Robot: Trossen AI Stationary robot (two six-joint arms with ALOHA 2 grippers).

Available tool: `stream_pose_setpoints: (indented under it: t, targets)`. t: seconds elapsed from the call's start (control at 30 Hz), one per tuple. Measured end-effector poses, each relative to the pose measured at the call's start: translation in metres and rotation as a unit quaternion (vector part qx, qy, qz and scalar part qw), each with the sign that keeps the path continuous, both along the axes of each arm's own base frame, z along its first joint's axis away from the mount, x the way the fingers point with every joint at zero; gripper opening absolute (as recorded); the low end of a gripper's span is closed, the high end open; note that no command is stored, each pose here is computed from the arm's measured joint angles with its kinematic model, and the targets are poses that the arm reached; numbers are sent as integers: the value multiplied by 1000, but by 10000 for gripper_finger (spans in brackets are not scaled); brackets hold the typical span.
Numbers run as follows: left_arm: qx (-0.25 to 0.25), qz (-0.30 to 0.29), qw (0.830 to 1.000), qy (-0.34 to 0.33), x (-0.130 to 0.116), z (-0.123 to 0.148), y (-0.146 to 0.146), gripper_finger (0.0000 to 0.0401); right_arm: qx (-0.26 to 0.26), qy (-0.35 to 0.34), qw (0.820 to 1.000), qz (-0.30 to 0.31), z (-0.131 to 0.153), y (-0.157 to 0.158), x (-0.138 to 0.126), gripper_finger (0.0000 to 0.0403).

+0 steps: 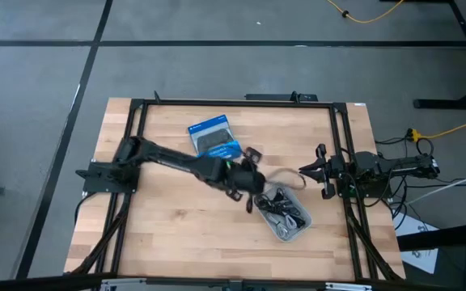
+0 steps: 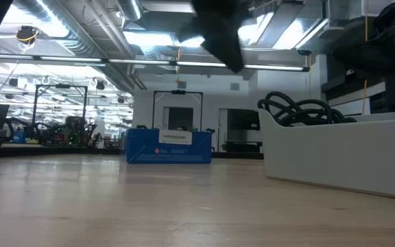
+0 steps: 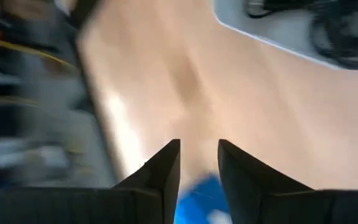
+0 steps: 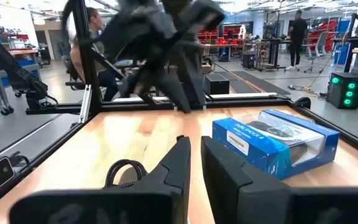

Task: Pick and place USB-C Cables
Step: Return to Home Position

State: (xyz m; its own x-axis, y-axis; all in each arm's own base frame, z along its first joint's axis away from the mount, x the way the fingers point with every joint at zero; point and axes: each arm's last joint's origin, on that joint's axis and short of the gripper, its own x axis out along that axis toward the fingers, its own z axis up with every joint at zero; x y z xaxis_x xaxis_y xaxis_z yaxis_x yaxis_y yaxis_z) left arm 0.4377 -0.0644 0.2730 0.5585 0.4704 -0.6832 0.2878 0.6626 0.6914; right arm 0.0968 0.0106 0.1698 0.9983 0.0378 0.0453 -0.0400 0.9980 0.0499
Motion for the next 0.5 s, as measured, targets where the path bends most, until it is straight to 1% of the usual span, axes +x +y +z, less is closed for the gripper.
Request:
stream_pose_setpoints:
  t: [0.03, 0.1, 0.17, 0.2, 0.27, 0.33, 0.4, 0.5]
  targets:
    - [-48, 14, 999, 6, -6, 5, 6, 100, 0, 1, 1000, 0, 0, 0, 0, 45]
    - [-136, 48, 989, 38, -22, 12, 17, 100, -1, 0, 1000, -1, 0, 0, 0, 45]
    - [-211, 86, 972, 58, -31, 16, 27, 99, -1, 0, 1000, -1, 0, 0, 0, 45]
    - [-239, 106, 962, 78, -38, 18, 32, 99, -1, -1, 1000, -1, 0, 0, 0, 45]
    - [-269, 152, 943, 121, -52, 20, 39, 99, -1, 0, 1000, -1, 0, 0, 0, 45]
    - [-276, 188, 933, 136, -62, 22, 45, 99, 0, -1, 1000, -1, 0, 0, 0, 45]
    - [-265, 206, 930, 149, -72, 20, 48, 99, -1, 1, 1000, -1, 0, 0, 0, 45]
    - [-261, 218, 929, 143, -88, 17, 51, 99, -1, 2, 1000, -1, 0, 0, 0, 45]
